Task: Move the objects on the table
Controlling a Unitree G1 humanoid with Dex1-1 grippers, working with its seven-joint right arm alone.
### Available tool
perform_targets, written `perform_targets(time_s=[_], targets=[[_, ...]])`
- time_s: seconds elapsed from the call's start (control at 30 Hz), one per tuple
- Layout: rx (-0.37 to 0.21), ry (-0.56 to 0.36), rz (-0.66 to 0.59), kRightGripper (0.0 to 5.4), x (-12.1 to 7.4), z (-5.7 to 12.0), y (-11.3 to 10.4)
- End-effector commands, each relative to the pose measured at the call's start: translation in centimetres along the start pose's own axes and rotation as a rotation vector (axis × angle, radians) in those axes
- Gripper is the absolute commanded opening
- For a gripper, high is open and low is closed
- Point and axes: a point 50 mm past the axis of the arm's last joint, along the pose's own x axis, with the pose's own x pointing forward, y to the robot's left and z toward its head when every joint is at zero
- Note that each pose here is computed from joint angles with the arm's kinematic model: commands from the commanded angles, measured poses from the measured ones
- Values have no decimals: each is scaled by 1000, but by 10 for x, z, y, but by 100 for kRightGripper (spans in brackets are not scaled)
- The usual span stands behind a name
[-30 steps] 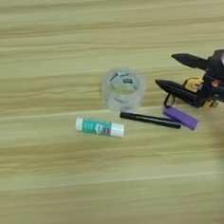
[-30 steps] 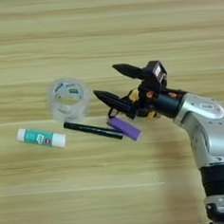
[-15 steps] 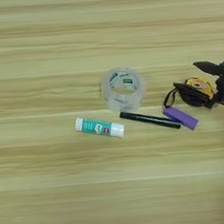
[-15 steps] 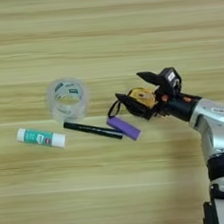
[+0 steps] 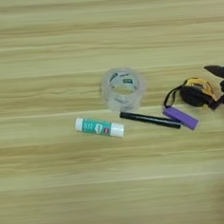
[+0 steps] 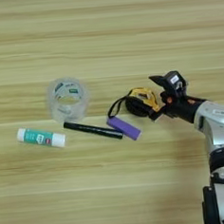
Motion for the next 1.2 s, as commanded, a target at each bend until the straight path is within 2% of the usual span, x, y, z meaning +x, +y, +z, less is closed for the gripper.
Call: perform_targets(time_s=[0.03, 0.1, 0.2, 0.43, 0.67, 1.03, 1.2], targets=[[-112, -36, -68, 538, -2, 31, -22], [-108, -16, -73, 538, -2, 28, -22], [-72, 18, -80, 538, 0, 23, -22], [-54, 68, -66, 538, 5, 14, -17], [-20, 88, -94, 538, 12, 9, -15], [-9, 75, -112, 538, 16, 10, -14], [-9, 71, -113, 487, 17, 10, -14]])
